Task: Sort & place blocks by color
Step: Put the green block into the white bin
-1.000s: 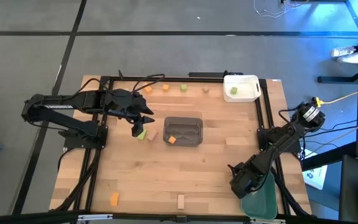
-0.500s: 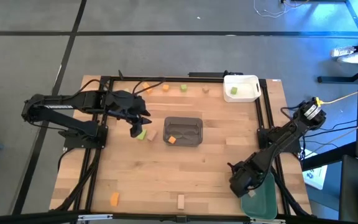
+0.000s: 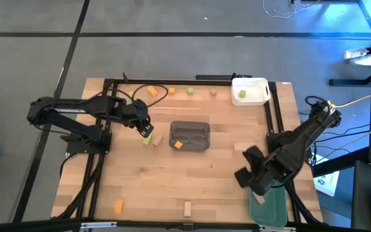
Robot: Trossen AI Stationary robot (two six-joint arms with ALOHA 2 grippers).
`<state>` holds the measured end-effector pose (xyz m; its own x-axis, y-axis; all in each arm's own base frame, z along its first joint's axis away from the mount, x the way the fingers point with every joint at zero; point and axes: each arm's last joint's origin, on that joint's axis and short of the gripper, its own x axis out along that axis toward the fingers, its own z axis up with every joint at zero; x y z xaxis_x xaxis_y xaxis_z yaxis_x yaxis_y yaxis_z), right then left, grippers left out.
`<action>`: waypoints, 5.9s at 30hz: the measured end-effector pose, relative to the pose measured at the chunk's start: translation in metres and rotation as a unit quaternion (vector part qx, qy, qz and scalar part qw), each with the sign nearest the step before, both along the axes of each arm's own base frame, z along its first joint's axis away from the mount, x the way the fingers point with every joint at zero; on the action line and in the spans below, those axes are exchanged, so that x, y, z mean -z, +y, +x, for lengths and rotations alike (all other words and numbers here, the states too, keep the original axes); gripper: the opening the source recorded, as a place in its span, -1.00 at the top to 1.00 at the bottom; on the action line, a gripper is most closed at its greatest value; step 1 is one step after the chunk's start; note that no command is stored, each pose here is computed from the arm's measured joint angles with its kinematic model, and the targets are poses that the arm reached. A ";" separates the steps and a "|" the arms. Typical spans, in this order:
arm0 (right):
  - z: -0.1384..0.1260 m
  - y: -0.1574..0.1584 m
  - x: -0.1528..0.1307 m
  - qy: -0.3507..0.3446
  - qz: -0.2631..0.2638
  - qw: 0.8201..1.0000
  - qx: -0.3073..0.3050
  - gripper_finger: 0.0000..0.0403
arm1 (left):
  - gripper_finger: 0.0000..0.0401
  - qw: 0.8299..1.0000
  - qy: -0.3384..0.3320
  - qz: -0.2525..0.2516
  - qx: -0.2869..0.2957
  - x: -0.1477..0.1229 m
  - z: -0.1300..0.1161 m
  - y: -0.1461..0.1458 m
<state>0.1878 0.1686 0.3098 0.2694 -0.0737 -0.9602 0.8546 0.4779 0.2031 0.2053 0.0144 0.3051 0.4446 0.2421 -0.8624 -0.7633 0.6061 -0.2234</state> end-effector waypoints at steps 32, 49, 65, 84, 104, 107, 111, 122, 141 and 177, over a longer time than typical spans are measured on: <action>0.005 -0.010 -0.045 -0.138 -0.160 0.975 -0.070 -0.30 | 0.25 0.992 0.072 -0.083 -0.061 0.140 0.015 0.003; 0.006 -0.010 -0.046 -0.141 -0.157 0.975 -0.064 -0.30 | 0.25 0.993 0.055 -0.094 -0.053 0.150 0.014 0.002; 0.006 -0.010 -0.046 -0.142 -0.156 0.975 -0.063 -0.30 | 0.25 0.994 0.055 -0.082 -0.038 0.150 0.015 -0.008; 0.007 -0.010 -0.046 -0.145 -0.154 0.975 -0.062 -0.30 | 0.24 0.994 0.084 -0.074 -0.011 0.178 0.031 -0.019; 0.007 -0.010 -0.046 -0.145 -0.155 0.975 -0.063 -0.30 | 0.48 0.993 0.099 -0.062 0.009 0.174 0.031 -0.019; 0.006 -0.009 -0.046 -0.145 -0.155 0.975 -0.064 -0.30 | 0.48 0.993 0.100 -0.060 0.012 0.168 0.036 -0.019; 0.006 -0.010 -0.046 -0.145 -0.155 0.975 -0.064 -0.30 | 0.48 0.992 0.111 -0.052 0.018 0.158 0.041 -0.019; 0.011 -0.012 -0.034 -0.114 -0.222 0.956 -0.153 -0.30 | 0.48 0.990 0.102 -0.047 0.085 0.118 0.063 -0.019; 0.080 -0.040 -0.020 -0.098 -0.453 0.755 -0.464 -0.30 | 0.48 0.948 -0.096 -0.069 0.295 0.013 0.109 -0.001; 0.157 -0.058 -0.007 -0.189 -0.497 0.562 -0.634 -0.27 | 0.48 0.855 -0.243 -0.145 0.435 -0.026 0.121 -0.011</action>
